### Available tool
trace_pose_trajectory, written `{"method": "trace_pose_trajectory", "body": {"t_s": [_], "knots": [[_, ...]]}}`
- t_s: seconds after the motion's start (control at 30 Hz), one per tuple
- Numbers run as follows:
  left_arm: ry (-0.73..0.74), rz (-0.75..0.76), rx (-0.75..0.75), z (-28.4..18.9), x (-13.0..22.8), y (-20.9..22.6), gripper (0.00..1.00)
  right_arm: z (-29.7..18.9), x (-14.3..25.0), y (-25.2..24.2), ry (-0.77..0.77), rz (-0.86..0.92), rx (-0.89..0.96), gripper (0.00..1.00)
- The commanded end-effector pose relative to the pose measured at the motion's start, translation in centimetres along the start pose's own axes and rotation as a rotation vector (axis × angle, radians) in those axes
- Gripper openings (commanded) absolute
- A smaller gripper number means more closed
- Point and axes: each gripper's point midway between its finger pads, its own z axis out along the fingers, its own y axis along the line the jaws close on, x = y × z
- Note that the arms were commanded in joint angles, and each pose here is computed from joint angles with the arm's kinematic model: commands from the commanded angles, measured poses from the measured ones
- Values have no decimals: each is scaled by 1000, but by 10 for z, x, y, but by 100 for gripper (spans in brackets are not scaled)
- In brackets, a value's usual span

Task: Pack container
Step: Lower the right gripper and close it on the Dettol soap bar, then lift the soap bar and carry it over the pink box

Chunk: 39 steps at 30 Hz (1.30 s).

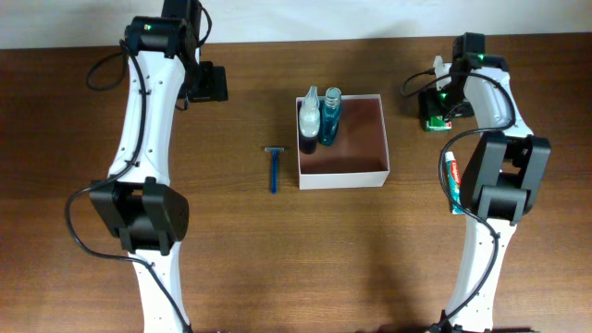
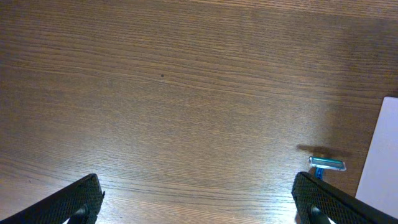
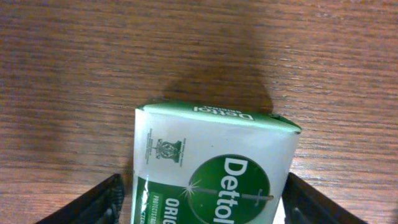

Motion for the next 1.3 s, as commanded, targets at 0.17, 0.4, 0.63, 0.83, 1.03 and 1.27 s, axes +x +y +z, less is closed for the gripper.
{"method": "trace_pose_trajectory", "body": {"t_s": [0.17,0.4,0.63,0.83,1.03,1.27], "knots": [[11,-13,3,2,2,1,99,13,11,1,43,4,6,66],[11,-13,3,2,2,1,99,11,14,2,59,5,2,51],[11,-13,3,2,2,1,99,3,12,2,62,5,2,52],[11,-13,3,2,2,1,99,-20,-3,0,29,5,8,52],[11,-13,3,2,2,1,99,-56,-17,5,-7,37,-20,48],[11,-13,3,2,2,1,99,-105,-20,17,-15,86,-70,47]]}}
